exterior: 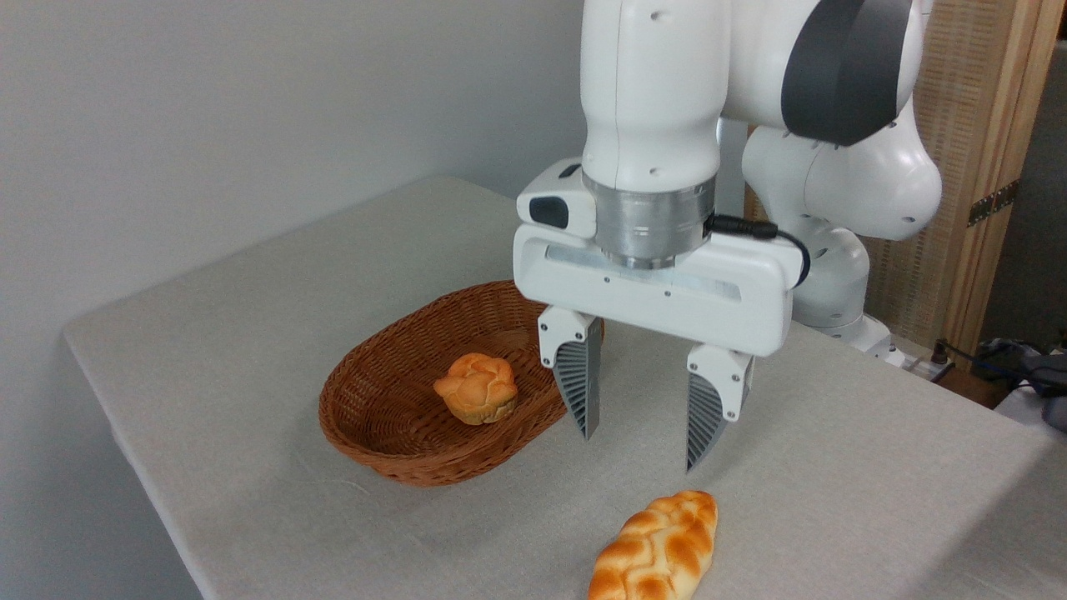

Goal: Put bread into the basket
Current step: 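Move the open gripper over the braided bread loaf and lower it, then close the gripper on the braided loaf and lift it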

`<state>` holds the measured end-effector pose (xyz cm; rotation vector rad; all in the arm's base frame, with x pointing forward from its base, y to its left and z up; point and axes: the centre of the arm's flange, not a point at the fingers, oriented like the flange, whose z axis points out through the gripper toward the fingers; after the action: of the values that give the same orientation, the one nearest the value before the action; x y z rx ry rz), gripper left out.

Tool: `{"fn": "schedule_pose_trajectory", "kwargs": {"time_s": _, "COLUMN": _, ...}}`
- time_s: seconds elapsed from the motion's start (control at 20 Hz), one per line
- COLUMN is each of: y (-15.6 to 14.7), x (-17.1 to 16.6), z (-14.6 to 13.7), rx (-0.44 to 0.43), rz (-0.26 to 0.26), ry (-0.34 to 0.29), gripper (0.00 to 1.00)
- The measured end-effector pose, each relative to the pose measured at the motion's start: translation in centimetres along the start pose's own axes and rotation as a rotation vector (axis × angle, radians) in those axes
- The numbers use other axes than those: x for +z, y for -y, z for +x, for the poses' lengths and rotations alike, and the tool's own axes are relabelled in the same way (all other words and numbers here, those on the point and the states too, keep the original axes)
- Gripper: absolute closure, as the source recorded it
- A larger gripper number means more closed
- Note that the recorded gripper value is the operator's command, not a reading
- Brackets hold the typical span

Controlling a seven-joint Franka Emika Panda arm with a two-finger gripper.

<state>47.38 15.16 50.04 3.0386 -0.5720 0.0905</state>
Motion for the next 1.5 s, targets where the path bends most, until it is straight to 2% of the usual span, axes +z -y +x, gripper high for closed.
{"fn": "schedule_pose_trajectory", "kwargs": {"time_s": 0.2, "y": 0.1, "x": 2.0, "z": 0.5, "rx": 0.001, "rz": 0.006, "ry": 0.01, "gripper": 0.0}}
{"fn": "schedule_pose_trajectory", "kwargs": {"time_s": 0.65, "y": 0.5, "x": 6.1, "z": 1.5, "rx": 0.001, "rz": -0.013, "ry": 0.085, "gripper": 0.0}}
{"fn": "schedule_pose_trajectory", "kwargs": {"time_s": 0.85, "y": 1.1, "x": 6.1, "z": 2.2, "rx": 0.001, "rz": 0.026, "ry": 0.04, "gripper": 0.0}}
{"fn": "schedule_pose_trajectory", "kwargs": {"time_s": 1.05, "y": 3.1, "x": 5.5, "z": 1.3, "rx": -0.038, "rz": 0.06, "ry": -0.006, "gripper": 0.0}}
{"fn": "schedule_pose_trajectory", "kwargs": {"time_s": 1.15, "y": 4.4, "x": 5.4, "z": 0.2, "rx": -0.049, "rz": 0.069, "ry": -0.001, "gripper": 0.0}}
{"fn": "schedule_pose_trajectory", "kwargs": {"time_s": 1.25, "y": 5.0, "x": 5.5, "z": -0.3, "rx": -0.018, "rz": 0.088, "ry": 0.018, "gripper": 0.0}}
{"fn": "schedule_pose_trajectory", "kwargs": {"time_s": 1.5, "y": 4.9, "x": 6.1, "z": -0.3, "rx": 0.022, "rz": 0.093, "ry": 0.043, "gripper": 0.0}}
